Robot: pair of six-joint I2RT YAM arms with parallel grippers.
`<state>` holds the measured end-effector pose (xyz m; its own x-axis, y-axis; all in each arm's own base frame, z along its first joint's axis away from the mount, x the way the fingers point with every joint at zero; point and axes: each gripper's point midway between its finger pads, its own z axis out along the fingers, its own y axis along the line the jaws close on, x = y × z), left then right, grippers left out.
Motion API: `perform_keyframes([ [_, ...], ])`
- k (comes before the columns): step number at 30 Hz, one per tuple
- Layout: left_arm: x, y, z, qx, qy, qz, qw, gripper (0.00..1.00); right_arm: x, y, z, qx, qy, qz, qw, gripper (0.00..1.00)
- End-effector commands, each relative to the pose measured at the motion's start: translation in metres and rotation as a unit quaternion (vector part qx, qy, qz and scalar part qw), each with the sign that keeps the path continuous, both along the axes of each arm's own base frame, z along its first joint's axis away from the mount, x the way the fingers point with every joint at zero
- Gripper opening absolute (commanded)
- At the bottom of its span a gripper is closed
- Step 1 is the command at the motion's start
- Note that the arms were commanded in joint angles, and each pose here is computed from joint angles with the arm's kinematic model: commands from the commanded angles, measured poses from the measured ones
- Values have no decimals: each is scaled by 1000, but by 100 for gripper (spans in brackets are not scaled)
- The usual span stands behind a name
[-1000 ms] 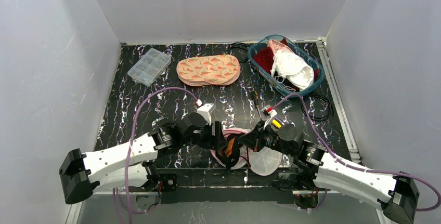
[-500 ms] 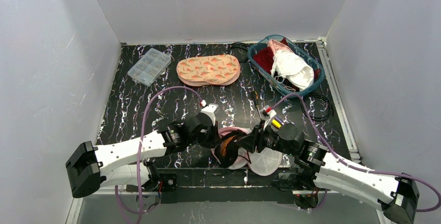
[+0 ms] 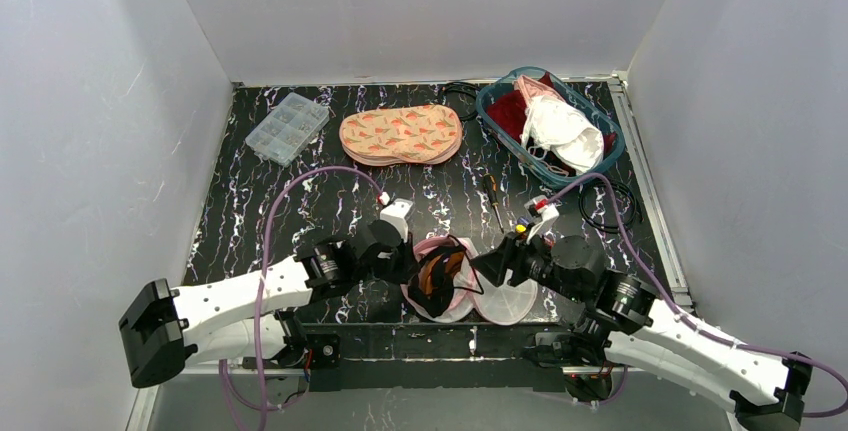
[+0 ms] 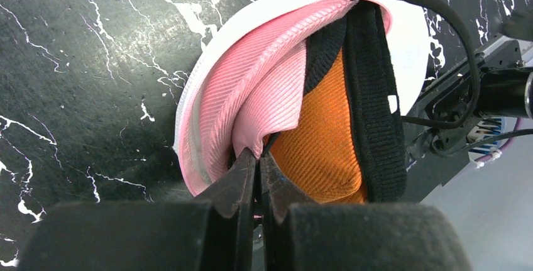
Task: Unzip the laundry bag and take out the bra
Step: Pick up the bra from the laundry bag.
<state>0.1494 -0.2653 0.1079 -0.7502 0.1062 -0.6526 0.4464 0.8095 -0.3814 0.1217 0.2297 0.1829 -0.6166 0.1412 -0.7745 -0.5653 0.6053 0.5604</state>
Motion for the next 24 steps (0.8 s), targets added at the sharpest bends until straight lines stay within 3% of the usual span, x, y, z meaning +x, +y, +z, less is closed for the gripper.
perform_keyframes([
  [1, -1, -6, 15, -37, -22, -19, 999, 0, 23, -13, -17, -21, 42, -96, 994, 62],
  [5, -4, -7, 21, -50, -27, -26, 998, 0, 23, -2, -23, -28, 51, -83, 995, 61],
  [10, -5, -7, 26, -58, -28, -25, 998, 0, 1, 34, -24, -22, 70, 24, 997, 59],
  [17, -5, -11, 25, -57, -23, -24, 998, 0, -4, 51, -12, 17, 84, 44, 995, 81],
  [24, -4, -12, 28, -57, -28, -24, 998, 0, 2, 55, -10, 57, 116, 11, 992, 92],
])
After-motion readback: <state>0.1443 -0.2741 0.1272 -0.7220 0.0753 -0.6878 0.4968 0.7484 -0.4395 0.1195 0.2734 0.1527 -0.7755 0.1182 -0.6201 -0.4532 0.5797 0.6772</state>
